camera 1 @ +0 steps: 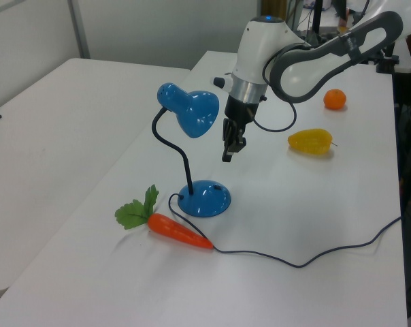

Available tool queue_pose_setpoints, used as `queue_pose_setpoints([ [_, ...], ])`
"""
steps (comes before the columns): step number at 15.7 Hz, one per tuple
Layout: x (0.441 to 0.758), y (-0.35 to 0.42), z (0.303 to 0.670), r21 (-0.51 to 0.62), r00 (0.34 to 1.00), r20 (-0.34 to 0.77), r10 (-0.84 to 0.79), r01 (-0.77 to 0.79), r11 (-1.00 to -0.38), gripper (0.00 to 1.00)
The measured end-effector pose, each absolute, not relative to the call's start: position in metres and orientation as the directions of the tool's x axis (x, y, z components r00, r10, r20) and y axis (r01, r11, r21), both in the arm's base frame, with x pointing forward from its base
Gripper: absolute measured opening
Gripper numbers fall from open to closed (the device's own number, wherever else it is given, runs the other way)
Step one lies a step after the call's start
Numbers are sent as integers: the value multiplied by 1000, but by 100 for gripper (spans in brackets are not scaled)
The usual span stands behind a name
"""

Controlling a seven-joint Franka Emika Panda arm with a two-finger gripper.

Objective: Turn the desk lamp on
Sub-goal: 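Lower the gripper and press down on the switch on the lamp base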

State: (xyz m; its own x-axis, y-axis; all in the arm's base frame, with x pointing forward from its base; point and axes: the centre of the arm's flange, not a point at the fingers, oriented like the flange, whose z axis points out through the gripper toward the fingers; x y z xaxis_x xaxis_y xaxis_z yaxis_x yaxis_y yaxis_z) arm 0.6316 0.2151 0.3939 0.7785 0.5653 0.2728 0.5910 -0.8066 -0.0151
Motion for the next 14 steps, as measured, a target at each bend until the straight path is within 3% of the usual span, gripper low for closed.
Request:
queue_pose_setpoints([
  [14,636,243,350,-13,754,310,579,612,-791,1],
])
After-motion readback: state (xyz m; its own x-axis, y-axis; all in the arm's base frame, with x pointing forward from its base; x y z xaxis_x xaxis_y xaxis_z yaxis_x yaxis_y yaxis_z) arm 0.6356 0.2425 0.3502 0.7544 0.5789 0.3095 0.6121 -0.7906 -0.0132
